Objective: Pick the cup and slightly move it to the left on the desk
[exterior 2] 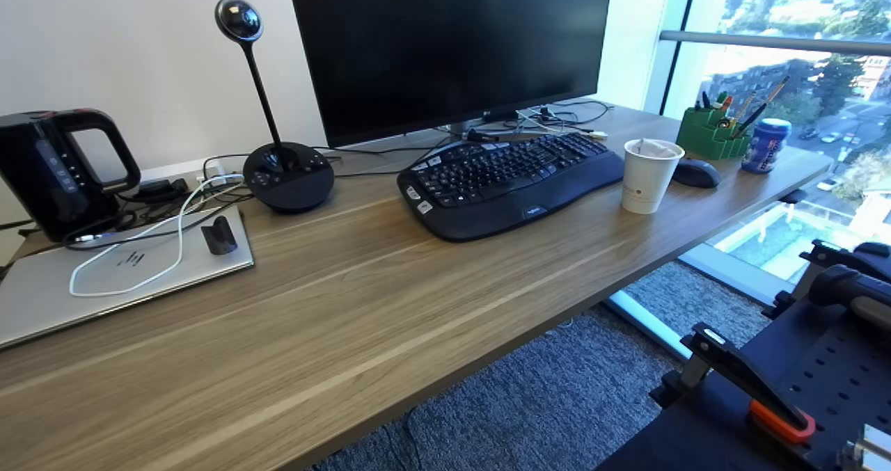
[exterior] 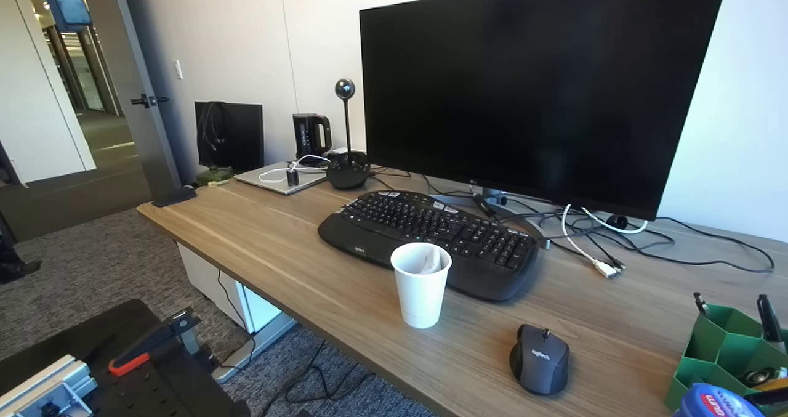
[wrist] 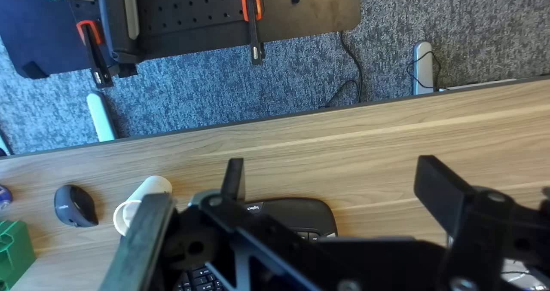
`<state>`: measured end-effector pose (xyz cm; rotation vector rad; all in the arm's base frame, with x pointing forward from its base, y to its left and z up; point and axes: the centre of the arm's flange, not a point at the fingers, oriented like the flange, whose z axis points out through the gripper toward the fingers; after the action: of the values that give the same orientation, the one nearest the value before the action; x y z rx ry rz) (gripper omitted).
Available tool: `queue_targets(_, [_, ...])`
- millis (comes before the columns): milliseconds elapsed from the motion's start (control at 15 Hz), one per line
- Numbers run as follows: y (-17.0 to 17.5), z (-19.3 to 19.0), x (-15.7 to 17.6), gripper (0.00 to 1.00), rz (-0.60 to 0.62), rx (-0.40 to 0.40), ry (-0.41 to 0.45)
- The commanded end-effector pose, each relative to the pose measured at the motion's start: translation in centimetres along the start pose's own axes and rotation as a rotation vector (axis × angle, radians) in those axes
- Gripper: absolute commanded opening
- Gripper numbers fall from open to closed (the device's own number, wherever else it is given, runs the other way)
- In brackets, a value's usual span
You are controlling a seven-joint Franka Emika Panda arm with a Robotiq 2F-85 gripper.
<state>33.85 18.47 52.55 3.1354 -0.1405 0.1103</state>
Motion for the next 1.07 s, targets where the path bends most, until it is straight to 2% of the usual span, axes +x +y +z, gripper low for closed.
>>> queue_targets(0, [0.0,0.0,0.0,1.0,0.0,0.0,0.0])
queue_targets(667, [0.0,0.0,0.0,1.0,0.0,0.0,0.0])
queue_targets(1000, [1.3,0.6,0.5,1.0,0.019,-0.033,0.0])
